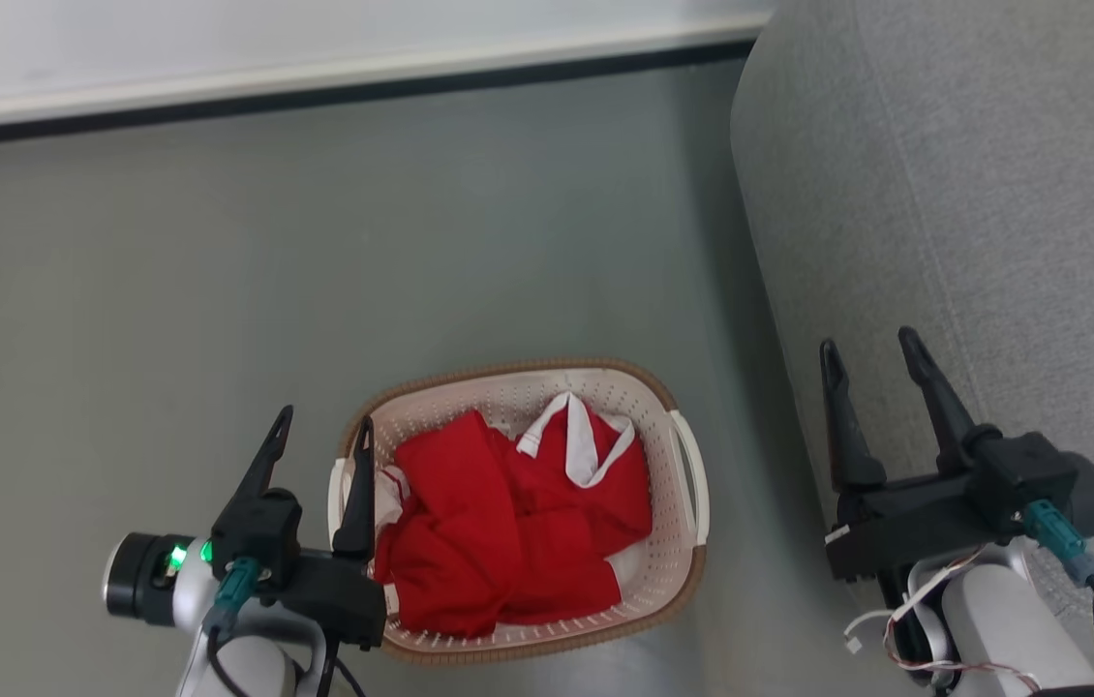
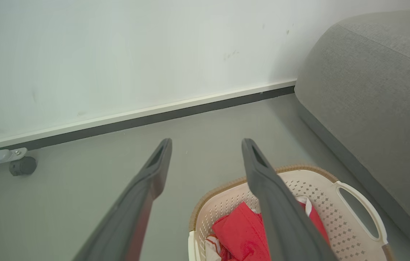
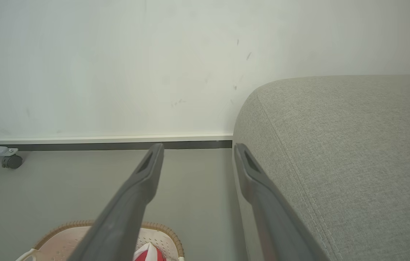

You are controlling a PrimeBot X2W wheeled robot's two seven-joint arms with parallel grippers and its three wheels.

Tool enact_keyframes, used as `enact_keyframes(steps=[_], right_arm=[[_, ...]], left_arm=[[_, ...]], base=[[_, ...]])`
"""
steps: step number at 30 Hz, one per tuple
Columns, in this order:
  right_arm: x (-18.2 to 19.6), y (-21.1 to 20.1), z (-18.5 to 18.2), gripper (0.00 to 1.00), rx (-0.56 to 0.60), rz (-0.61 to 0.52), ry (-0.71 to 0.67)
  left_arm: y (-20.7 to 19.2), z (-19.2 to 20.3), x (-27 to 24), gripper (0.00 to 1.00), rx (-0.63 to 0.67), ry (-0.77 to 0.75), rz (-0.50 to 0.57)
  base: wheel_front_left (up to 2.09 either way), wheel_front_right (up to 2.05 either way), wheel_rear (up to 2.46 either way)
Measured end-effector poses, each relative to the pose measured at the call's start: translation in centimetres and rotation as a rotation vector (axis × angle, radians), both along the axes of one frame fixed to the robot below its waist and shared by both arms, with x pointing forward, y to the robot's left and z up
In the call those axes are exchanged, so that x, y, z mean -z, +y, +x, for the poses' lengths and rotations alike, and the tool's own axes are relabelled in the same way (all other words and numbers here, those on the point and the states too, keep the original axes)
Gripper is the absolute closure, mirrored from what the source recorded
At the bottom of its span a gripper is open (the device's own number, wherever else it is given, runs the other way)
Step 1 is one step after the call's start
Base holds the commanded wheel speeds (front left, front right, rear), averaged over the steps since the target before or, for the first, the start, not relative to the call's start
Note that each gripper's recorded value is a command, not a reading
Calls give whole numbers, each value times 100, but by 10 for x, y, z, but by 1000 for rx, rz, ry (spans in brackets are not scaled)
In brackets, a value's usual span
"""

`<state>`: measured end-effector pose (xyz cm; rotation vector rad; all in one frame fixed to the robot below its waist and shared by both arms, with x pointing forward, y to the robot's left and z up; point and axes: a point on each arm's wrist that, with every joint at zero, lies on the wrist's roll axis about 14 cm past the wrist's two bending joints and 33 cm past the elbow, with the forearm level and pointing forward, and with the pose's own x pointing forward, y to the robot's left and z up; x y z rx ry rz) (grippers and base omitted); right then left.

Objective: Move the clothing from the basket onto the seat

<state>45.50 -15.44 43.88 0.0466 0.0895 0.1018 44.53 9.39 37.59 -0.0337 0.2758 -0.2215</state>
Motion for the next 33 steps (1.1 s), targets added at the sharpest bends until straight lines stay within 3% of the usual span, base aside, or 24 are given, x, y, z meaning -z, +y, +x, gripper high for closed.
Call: enact_keyframes(steps=[21, 33], right_arm=[[48, -5, 56, 0, -2, -15, 30], [80, -11, 74, 0, 6, -31, 56]], left_arm=[[-61, 12, 106, 0, 257, 256, 27], [-83, -5, 170, 0, 368, 402, 45]], base=[[0, 0, 0], [0, 0, 0]])
